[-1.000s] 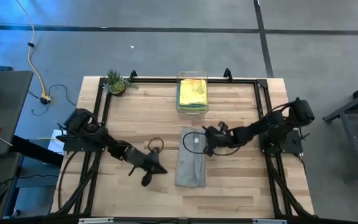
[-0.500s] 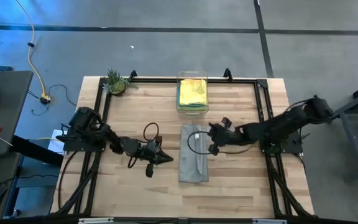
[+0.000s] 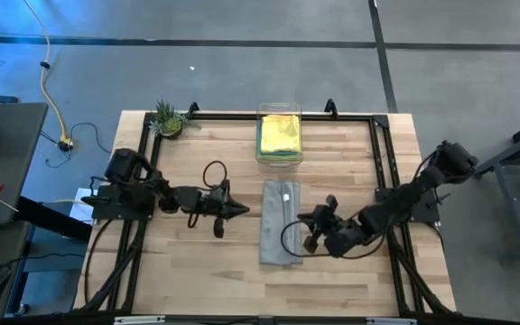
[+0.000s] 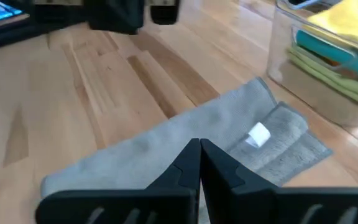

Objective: Fold microfiber towels
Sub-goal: Fold the gray microfiber cloth

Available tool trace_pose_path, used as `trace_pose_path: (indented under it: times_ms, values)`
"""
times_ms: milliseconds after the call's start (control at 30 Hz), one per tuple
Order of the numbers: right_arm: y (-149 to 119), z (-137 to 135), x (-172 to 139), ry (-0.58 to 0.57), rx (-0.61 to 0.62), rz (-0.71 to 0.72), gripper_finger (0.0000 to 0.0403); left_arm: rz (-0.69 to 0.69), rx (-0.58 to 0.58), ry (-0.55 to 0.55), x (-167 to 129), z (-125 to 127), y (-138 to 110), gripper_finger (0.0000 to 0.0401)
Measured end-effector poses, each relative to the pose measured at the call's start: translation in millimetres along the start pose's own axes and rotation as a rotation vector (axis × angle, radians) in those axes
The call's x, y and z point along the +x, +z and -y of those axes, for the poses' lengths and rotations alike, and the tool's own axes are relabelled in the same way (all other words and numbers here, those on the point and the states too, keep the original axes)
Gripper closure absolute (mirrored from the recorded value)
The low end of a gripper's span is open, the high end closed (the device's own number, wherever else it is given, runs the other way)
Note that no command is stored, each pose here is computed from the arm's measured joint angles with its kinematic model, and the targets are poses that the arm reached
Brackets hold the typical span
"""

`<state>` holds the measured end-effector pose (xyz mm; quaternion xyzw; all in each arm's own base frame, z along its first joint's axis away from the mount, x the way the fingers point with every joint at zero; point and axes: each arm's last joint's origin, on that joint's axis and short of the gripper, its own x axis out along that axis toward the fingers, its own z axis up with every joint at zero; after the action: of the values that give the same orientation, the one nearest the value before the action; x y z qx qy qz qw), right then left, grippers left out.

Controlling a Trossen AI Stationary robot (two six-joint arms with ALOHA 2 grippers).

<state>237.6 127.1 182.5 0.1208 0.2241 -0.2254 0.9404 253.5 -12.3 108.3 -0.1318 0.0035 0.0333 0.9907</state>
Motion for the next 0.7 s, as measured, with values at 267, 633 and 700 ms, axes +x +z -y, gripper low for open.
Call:
trace_pose_path:
  times_ms: [267,633,700]
  values:
    - [18,-38,-5,-0.027,0.038,-0.138,0.0402,-0.037,-0.001,-0.033,-2,-8,-1,0.0401]
    - [20,-96,5,-0.052,0.157,-0.500,0.0290,-0.061,0.066,-0.089,-2,2,-5,0.0401]
    - [22,-106,7,-0.058,0.145,-0.547,0.0263,-0.056,0.080,-0.085,-1,2,-4,0.0401]
